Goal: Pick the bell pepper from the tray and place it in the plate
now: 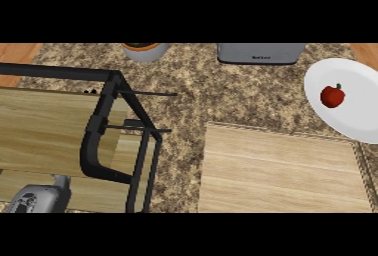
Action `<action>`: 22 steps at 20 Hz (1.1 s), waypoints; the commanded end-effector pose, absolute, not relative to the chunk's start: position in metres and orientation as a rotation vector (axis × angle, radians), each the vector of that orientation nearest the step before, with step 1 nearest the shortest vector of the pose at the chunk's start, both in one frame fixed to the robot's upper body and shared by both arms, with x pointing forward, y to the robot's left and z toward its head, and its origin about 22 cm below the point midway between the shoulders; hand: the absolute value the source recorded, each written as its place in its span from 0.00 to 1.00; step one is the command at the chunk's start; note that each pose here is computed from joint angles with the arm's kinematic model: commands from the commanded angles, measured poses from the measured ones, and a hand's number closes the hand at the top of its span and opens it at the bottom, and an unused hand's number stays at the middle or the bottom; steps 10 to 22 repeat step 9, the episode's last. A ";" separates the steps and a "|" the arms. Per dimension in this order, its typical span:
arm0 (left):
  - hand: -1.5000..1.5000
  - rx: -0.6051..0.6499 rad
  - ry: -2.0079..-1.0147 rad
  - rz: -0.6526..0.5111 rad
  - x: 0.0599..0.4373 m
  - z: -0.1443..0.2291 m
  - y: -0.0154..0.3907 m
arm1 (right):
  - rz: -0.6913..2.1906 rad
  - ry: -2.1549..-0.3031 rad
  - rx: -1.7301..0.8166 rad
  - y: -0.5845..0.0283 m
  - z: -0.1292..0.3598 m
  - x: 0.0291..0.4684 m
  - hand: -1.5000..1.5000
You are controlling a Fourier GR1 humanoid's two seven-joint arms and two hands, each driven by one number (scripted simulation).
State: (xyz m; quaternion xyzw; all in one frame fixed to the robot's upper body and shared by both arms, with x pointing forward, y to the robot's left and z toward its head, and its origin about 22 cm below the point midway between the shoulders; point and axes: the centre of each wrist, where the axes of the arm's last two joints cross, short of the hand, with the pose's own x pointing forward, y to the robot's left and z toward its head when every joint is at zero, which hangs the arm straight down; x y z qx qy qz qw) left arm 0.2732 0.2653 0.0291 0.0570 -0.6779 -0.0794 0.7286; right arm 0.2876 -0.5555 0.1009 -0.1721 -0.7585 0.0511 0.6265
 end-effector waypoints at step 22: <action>0.50 0.128 -1.443 -0.132 0.277 0.017 0.271 | 0.170 -1.729 -0.395 -0.575 0.094 0.257 0.00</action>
